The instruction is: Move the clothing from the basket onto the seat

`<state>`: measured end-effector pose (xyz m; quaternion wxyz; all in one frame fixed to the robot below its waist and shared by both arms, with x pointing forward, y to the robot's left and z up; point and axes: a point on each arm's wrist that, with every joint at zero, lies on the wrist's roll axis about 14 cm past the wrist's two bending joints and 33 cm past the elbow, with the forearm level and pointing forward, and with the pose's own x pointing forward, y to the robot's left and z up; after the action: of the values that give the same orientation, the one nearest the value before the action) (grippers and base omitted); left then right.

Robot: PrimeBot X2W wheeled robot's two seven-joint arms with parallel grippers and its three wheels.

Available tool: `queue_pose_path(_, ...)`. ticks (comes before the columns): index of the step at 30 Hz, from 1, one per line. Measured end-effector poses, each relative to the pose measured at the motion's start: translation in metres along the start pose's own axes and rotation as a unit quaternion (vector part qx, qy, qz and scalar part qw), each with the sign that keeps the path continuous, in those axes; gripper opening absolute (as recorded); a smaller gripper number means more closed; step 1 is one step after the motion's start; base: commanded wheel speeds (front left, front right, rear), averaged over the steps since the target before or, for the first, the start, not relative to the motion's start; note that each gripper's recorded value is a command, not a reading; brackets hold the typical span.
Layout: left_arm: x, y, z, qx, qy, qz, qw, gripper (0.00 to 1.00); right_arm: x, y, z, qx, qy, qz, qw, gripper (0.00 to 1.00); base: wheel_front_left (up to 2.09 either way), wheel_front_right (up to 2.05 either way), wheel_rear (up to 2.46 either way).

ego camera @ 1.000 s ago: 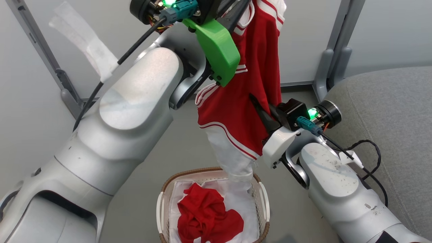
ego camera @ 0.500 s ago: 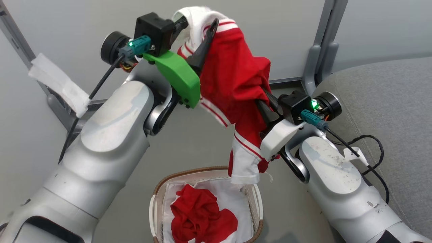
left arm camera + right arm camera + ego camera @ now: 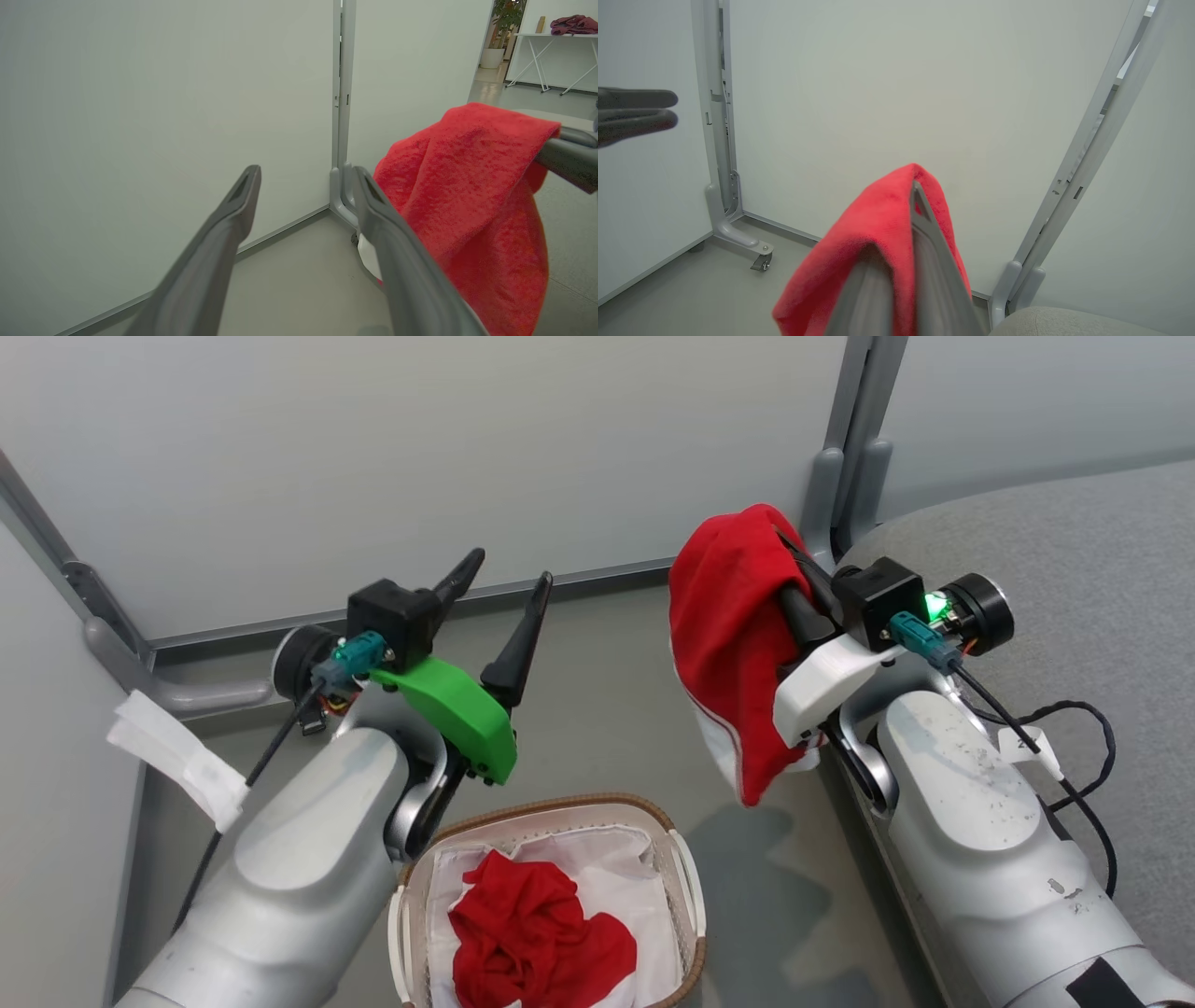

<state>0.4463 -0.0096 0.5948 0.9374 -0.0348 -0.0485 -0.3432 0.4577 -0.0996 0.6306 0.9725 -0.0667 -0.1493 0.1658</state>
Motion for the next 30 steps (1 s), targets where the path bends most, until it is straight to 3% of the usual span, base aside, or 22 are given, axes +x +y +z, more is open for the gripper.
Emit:
queue_pose_path(15,0.001,-0.101,-0.066,-0.047,0.047,-0.114,0.991,1.0,-0.058,-0.096,-0.002,-0.057,0.022,-0.125,0.99,0.0,0.0,0.0,0.0)
queue_pose_path(22,0.016,-0.149,-0.077,-0.06,0.056,-0.186,0.979,1.0,-0.105,-0.141,-0.003,-0.081,0.042,-0.189,0.978,0.0,0.0,0.0,0.0)
queue_pose_path(30,0.025,-0.201,-0.096,-0.076,0.081,-0.27,0.957,1.0,-0.167,-0.186,-0.01,-0.098,0.075,-0.272,0.954,0.0,0.0,0.0,0.0)
